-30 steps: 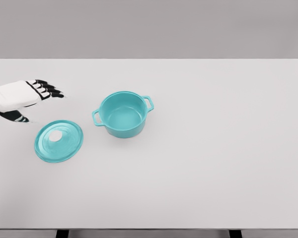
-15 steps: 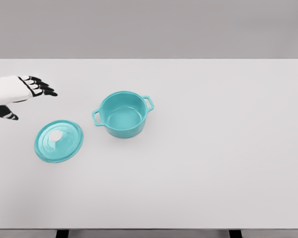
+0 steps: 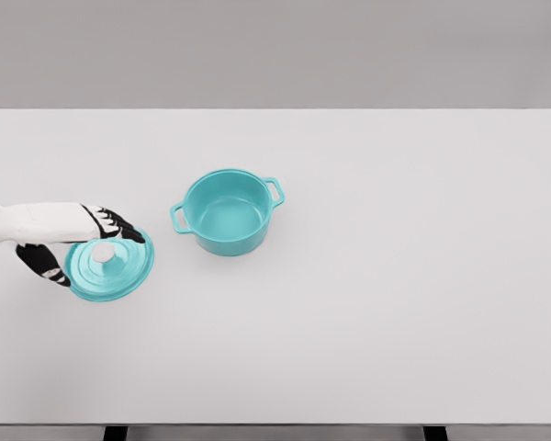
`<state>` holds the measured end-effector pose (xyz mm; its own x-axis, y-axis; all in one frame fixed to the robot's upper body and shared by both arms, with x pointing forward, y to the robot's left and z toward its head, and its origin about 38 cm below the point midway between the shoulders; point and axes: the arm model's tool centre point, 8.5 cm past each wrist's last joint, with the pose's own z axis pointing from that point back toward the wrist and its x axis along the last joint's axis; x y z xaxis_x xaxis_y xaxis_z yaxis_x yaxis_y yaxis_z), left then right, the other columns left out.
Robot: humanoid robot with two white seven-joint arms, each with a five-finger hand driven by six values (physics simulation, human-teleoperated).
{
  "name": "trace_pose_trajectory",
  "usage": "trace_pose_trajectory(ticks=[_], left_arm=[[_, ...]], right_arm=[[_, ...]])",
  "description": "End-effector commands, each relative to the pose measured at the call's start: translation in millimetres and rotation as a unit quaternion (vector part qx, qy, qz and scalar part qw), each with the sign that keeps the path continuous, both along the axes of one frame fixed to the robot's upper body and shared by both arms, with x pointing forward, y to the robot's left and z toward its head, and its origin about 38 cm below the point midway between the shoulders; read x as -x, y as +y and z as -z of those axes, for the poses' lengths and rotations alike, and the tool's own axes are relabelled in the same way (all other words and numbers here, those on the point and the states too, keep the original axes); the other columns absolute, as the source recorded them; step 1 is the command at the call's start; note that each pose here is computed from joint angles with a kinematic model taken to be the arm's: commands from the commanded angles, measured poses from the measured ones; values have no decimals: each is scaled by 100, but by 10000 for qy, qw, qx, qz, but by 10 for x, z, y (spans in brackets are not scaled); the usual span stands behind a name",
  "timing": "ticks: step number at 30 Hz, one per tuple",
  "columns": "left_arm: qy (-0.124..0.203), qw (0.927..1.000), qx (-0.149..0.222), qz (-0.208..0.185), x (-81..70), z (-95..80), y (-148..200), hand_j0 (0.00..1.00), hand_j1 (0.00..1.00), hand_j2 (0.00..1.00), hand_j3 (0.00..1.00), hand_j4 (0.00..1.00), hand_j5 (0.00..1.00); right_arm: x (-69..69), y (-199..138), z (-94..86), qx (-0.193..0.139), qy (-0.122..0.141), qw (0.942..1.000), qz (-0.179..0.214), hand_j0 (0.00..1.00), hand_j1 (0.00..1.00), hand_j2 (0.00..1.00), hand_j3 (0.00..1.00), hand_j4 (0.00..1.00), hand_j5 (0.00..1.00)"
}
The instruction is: Cover the pot with left arm
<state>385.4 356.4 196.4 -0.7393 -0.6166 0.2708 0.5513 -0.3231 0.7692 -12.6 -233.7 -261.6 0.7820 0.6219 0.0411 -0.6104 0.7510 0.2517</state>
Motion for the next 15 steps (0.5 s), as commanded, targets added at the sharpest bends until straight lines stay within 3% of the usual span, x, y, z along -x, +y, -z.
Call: trace_pose_trajectory(ticks=[1,15], left_arm=[[-16,9997,-221,128,6,53,-36,100,100,100,100,100,100],[-329,9971,-594,351,-75,89,-129,94,94,94,94,94,94]], right_arm=[[0,-1,0,-1,1,10000,0,100,100,100,100,100,100],[0,-1,0,-1,1,10000,0,100,100,100,100,100,100]])
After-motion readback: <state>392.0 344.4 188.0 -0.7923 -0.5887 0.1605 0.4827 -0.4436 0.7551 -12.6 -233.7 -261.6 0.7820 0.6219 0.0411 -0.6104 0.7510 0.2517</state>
